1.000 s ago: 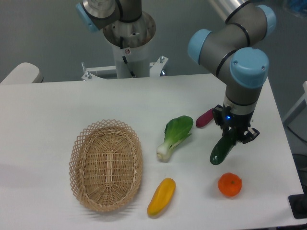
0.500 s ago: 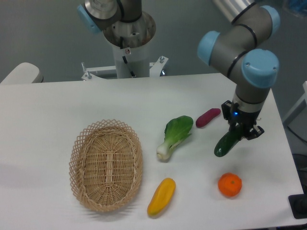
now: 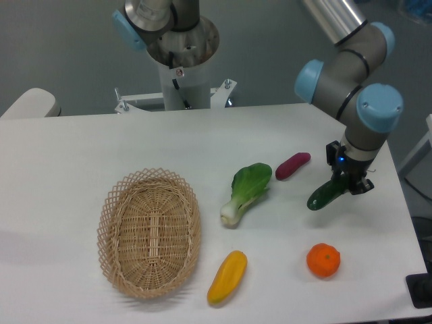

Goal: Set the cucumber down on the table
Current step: 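Lower the held green cucumber and tilt it toward the table surface, then lay the cucumber flat on the table and open the gripper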

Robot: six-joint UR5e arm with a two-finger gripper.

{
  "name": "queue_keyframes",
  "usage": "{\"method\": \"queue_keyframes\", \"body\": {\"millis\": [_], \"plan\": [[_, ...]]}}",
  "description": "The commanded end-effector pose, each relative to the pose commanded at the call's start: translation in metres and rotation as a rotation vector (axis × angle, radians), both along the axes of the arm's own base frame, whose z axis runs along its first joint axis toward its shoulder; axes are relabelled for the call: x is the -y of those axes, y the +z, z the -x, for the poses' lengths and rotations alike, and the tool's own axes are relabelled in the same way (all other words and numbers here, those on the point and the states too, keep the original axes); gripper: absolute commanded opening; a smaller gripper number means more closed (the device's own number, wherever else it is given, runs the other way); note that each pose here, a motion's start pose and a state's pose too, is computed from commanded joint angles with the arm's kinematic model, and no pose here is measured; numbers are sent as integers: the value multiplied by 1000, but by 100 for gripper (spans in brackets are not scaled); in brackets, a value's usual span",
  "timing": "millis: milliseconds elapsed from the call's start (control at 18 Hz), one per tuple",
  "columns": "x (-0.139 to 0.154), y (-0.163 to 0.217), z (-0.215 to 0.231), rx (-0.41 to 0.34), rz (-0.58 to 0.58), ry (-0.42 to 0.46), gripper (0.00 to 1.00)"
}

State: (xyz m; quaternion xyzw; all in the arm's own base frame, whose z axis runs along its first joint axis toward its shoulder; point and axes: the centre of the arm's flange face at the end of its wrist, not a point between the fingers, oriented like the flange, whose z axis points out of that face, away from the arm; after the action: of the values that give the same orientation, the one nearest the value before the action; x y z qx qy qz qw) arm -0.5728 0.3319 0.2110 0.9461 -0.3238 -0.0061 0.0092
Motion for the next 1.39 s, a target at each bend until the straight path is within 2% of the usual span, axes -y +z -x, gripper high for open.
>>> {"method": "queue_keyframes", "body": {"millis": [333, 500, 667, 778, 889, 1222, 1389], "plan": [[3, -7, -2, 11, 7, 5, 28], [2, -3, 1, 4, 3, 8, 49], [-1, 10, 8, -23, -9, 9, 85], [-7, 24, 10, -47, -15, 3, 92], [-16, 43, 14, -74, -27, 28, 95], [-77, 88, -1, -153, -81, 115, 95], [-82, 102, 4, -155, -86, 142, 95]]}}
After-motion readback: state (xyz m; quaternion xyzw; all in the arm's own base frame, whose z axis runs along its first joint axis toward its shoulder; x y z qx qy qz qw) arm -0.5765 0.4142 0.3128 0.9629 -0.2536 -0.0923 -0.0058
